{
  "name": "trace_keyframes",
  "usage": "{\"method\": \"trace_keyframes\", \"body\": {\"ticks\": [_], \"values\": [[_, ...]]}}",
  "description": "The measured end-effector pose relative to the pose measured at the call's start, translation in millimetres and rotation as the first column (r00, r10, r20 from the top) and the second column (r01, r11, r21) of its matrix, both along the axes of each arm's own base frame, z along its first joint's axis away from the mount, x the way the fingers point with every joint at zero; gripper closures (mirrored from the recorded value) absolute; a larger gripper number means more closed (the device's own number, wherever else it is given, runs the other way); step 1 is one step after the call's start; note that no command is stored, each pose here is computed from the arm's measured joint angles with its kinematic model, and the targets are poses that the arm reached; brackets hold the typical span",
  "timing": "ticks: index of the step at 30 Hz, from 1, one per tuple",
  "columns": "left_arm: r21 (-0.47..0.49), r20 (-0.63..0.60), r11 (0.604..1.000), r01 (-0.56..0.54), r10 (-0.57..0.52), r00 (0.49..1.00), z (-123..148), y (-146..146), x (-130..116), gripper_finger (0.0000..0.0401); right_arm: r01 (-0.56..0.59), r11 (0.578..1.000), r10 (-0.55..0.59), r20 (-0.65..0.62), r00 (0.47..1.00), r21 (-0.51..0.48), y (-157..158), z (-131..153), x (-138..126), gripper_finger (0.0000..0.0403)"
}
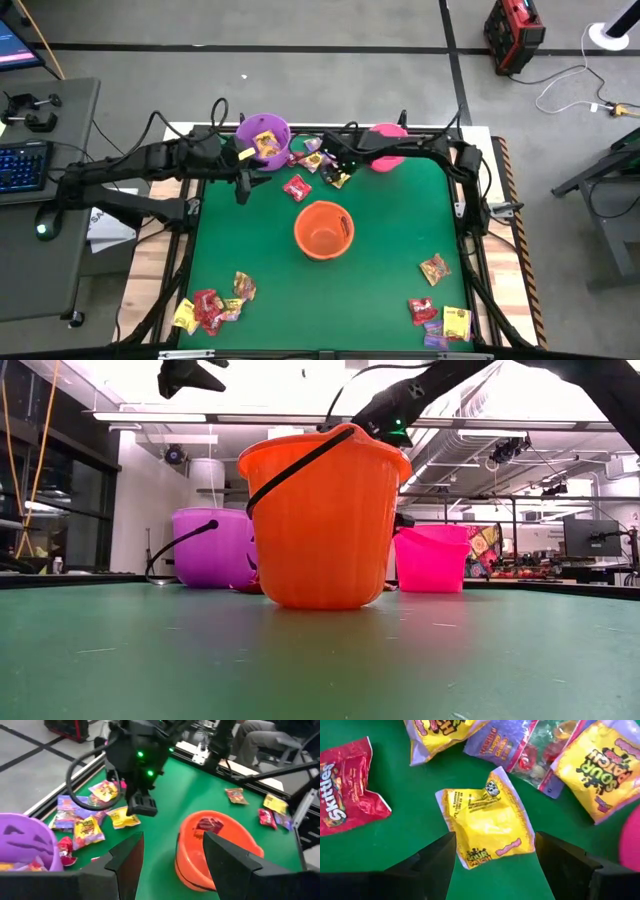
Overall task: Sort candy by brand, put in halloween buckets
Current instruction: Put the yellow candy into the light violet bucket
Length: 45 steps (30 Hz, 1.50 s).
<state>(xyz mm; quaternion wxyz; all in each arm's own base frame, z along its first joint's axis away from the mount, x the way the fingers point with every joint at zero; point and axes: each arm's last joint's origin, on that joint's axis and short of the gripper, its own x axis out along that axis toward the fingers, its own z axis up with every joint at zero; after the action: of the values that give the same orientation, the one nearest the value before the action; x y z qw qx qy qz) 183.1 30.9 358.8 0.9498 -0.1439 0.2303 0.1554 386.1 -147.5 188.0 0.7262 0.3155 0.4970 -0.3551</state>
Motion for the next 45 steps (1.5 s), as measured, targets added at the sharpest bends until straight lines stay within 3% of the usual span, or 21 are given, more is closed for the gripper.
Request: {"method": "trace_keyframes", "body": {"ticks": [10, 14, 17, 22, 30, 39, 42, 45], "values": [[-0.12, 0.045, 0.968, -0.221, 0.228, 0.973, 0, 9, 3, 0.0208, -0.089, 0.994, 0.089, 0.007, 0.996, -0.063, -1, -3, 3, 0.014], [-0.168, 0.101, 0.957, -0.239, 0.257, 0.961, 4, 9, 4, 0.0208, -0.165, 0.981, 0.167, 0.016, 0.986, -0.101, 4, 1, 9, 0.014], [-0.16, 0.132, 0.96, -0.23, 0.252, 0.959, 7, 10, 6, 0.0208, -0.281, 0.949, 0.284, 0.002, 0.959, -0.142, 11, 5, 14, 0.014], [-0.091, 0.15, 0.971, -0.22, 0.231, 0.961, 10, 10, 7, 0.0208, -0.486, 0.86, 0.482, -0.067, 0.874, -0.154, 15, 4, 15, 0.014], [-0.071, 0.146, 0.974, -0.213, 0.221, 0.964, 10, 10, 7, 0.0208, -0.441, 0.896, 0.436, -0.086, 0.896, -0.049, -2, -18, 9, 0.0174], [-0.014, 0.13, 0.981, -0.191, 0.191, 0.973, 10, 10, 6, 0.0208, -0.431, 0.902, 0.426, -0.115, 0.897, -0.023, -4, -35, 11, 0.0215], [0.004, 0.125, 0.983, -0.184, 0.182, 0.975, 10, 10, 6, 0.0208, -0.421, 0.907, 0.415, -0.12, 0.902, -0.025, -3, -37, 12, 0.0255], [0.017, 0.127, 0.984, -0.179, 0.176, 0.976, 11, 10, 5, 0.0208, -0.421, 0.906, 0.414, -0.113, 0.903, -0.049, -3, -28, 12, 0.0326]]}}
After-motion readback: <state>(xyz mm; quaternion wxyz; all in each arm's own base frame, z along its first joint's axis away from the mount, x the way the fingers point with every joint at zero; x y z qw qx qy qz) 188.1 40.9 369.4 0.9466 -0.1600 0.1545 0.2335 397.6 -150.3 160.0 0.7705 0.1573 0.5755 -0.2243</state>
